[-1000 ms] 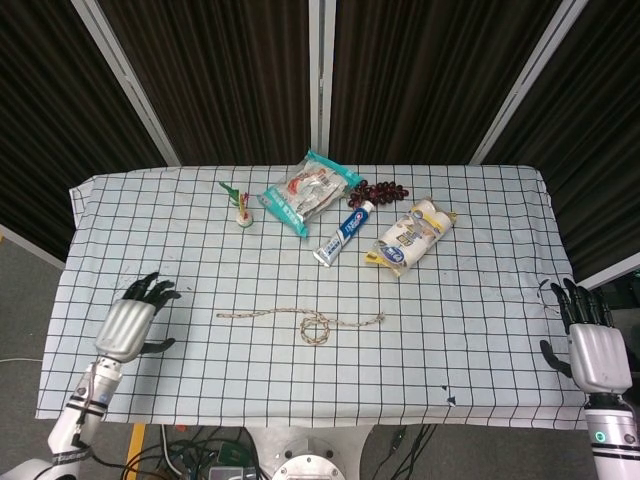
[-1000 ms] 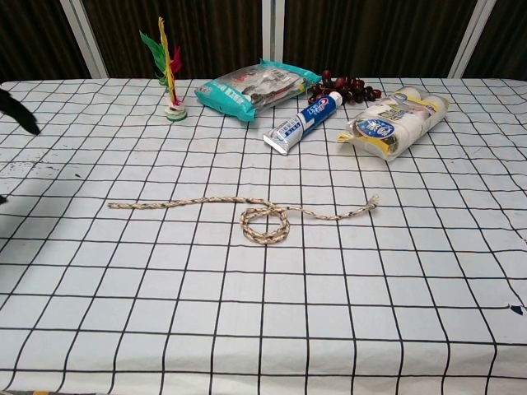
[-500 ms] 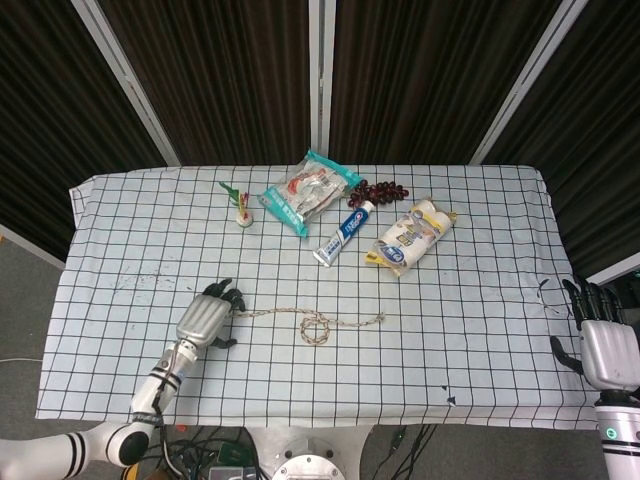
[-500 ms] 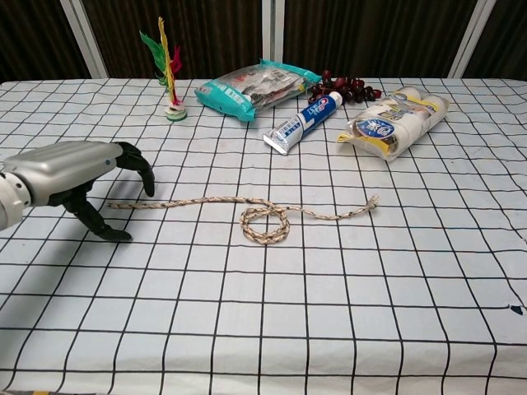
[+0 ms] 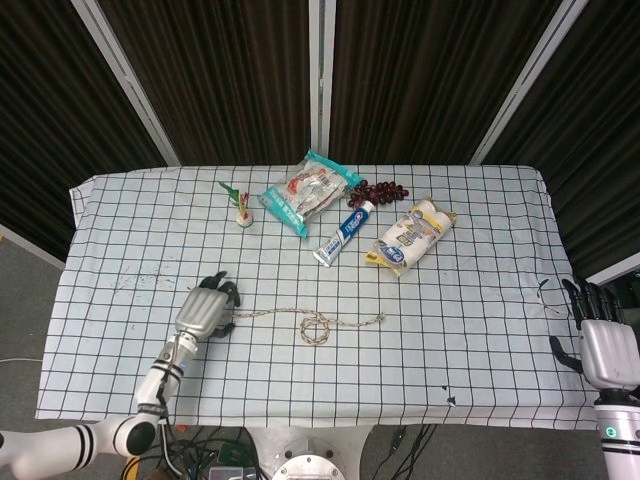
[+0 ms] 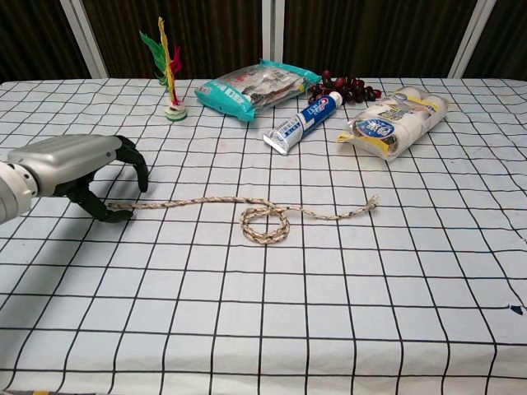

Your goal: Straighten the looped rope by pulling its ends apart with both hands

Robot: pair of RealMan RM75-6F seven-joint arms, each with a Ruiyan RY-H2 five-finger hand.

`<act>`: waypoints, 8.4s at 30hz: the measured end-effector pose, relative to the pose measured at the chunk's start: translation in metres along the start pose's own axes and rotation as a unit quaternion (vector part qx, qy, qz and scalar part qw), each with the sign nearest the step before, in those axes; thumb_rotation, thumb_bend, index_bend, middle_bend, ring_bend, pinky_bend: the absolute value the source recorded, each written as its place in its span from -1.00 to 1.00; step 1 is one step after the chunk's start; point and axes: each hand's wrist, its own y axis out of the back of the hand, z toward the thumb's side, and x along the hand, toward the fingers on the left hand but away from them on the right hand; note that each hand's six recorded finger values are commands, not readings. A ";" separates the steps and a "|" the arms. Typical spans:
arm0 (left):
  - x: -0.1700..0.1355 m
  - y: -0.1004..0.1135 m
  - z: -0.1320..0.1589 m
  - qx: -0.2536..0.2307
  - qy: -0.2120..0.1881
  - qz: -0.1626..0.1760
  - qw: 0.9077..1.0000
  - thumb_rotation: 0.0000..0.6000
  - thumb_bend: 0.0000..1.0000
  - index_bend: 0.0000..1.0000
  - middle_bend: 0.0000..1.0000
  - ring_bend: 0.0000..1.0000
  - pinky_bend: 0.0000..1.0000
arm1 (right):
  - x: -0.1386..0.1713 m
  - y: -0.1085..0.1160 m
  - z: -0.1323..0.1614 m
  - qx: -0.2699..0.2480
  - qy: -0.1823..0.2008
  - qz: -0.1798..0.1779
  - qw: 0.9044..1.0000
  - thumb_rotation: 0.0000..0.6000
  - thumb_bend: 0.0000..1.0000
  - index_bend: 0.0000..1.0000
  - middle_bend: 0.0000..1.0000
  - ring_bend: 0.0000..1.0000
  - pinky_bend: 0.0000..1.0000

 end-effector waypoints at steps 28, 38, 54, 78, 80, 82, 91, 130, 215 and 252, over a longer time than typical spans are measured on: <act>0.002 -0.010 -0.006 0.033 0.019 0.003 0.999 1.00 -0.33 0.08 -0.42 -0.88 -0.65 | -0.001 -0.004 -0.002 0.002 -0.006 0.004 1.000 1.00 -0.51 -1.00 -1.00 -1.00 -1.00; 0.003 -0.013 -0.006 0.044 0.018 -0.002 0.999 1.00 -0.35 0.02 -0.42 -0.88 -0.65 | -0.001 -0.005 -0.002 0.001 -0.007 0.005 1.000 1.00 -0.50 -1.00 -1.00 -1.00 -1.00; 0.005 -0.011 -0.004 0.055 0.022 0.010 0.998 1.00 -0.19 0.23 -0.38 -0.85 -0.65 | -0.001 -0.004 -0.003 0.001 -0.008 0.003 1.000 1.00 -0.50 -1.00 -1.00 -1.00 -1.00; -0.002 0.003 -0.003 0.049 0.014 0.034 0.998 1.00 -0.17 0.26 -0.33 -0.83 -0.65 | -0.018 -0.041 0.074 0.034 0.106 0.077 0.991 1.00 -0.48 -1.00 -0.96 -1.00 -1.00; -0.002 0.003 -0.003 0.049 0.013 0.034 0.998 1.00 -0.16 0.26 -0.33 -0.83 -0.65 | -0.025 -0.052 0.094 0.037 0.131 0.090 0.987 1.00 -0.48 -1.00 -0.95 -1.00 -1.00; -0.002 0.003 -0.004 0.050 0.014 0.034 0.998 1.00 -0.16 0.26 -0.34 -0.83 -0.65 | -0.033 -0.064 0.120 0.039 0.160 0.103 0.981 1.00 -0.47 -0.98 -0.94 -1.00 -1.00; -0.001 0.004 -0.006 0.047 0.019 0.036 0.998 1.00 -0.16 0.27 -0.34 -0.83 -0.65 | -0.061 -0.094 0.205 0.035 0.239 0.125 0.962 1.00 -0.43 -0.77 -0.90 -1.00 -1.00; 0.000 0.007 -0.015 0.039 0.026 0.039 0.998 1.00 -0.16 0.28 -0.34 -0.83 -0.65 | -0.077 -0.149 0.278 0.011 0.274 0.154 0.949 1.00 -0.40 -0.12 -0.84 -1.00 -1.00; 0.000 0.007 -0.017 0.038 0.028 0.036 0.998 1.00 -0.16 0.29 -0.34 -0.83 -0.65 | -0.082 -0.156 0.276 0.010 0.263 0.171 0.950 1.00 -0.48 0.02 -0.77 -1.00 -1.00; -0.002 0.006 -0.020 0.033 0.030 0.035 0.998 1.00 -0.16 0.29 -0.34 -0.83 -0.65 | -0.084 -0.155 0.279 -0.006 0.264 0.157 0.952 1.00 -0.40 0.14 -0.69 -1.00 -1.00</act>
